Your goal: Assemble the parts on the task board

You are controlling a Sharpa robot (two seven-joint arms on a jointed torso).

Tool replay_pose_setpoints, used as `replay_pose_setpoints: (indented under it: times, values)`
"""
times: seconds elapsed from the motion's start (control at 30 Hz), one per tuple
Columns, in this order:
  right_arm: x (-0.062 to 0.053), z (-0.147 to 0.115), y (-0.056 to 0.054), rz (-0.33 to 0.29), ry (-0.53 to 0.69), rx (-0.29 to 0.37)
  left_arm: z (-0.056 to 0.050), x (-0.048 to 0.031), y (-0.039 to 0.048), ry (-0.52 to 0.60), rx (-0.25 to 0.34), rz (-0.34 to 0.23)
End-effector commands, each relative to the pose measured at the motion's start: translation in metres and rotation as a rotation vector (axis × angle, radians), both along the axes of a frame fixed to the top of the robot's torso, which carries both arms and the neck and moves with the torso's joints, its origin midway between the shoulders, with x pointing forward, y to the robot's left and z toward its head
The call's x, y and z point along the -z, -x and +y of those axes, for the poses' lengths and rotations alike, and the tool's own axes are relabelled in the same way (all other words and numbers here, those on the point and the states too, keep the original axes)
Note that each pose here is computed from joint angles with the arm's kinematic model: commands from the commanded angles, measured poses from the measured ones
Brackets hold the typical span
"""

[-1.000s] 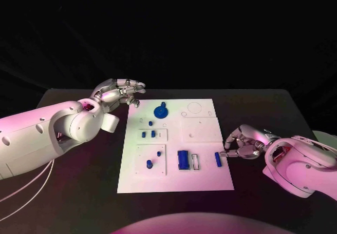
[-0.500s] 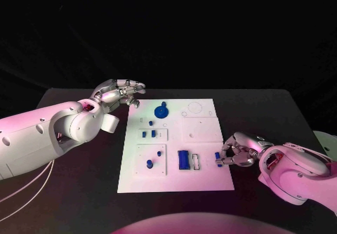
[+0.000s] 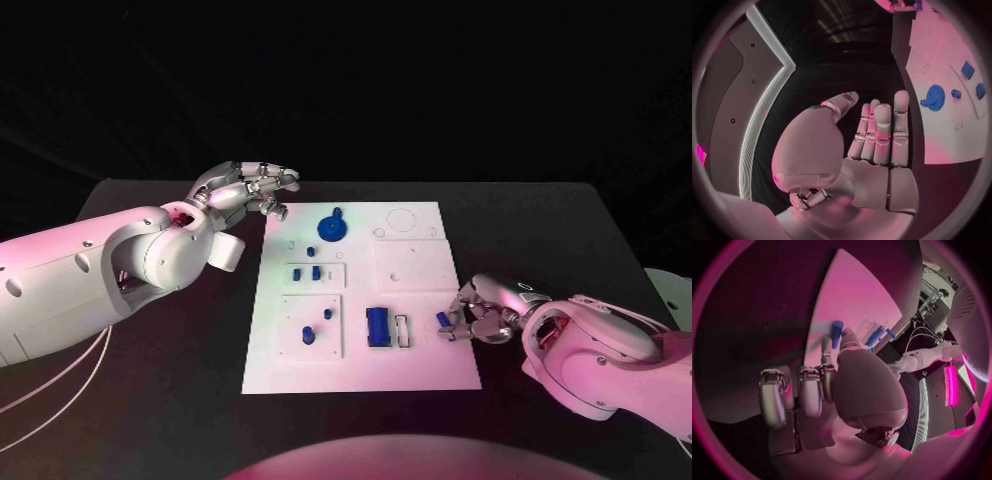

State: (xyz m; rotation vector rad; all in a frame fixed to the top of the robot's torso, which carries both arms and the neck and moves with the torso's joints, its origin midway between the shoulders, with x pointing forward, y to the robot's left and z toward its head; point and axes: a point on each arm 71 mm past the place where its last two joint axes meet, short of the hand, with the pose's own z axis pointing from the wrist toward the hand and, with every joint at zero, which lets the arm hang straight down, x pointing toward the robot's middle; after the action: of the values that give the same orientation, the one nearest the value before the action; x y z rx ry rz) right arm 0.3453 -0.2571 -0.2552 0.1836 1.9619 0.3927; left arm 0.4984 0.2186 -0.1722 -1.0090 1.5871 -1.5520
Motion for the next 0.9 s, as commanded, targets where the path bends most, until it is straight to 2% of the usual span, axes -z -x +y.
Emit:
replay_pose_setpoints:
  times: [0.03, 0.23, 0.57, 0.9]
  values:
    - [0.007, 0.001, 0.003, 0.025, 0.037, -0.015, -0.002, -0.0007, 0.0008, 0.013, 0.017, 0.001]
    - [0.01, 0.002, 0.003, 0.015, 0.035, -0.004, -0.002, -0.0006, 0.0008, 0.012, 0.016, 0.002]
    - [0.006, 0.005, 0.007, 0.013, -0.019, 0.031, -0.002, -0.0003, 0.001, 0.01, 0.016, 0.005]
    - [-0.008, 0.015, 0.011, 0.003, -0.112, 0.048, -0.003, -0.0001, 0.0009, 0.009, 0.018, 0.005]
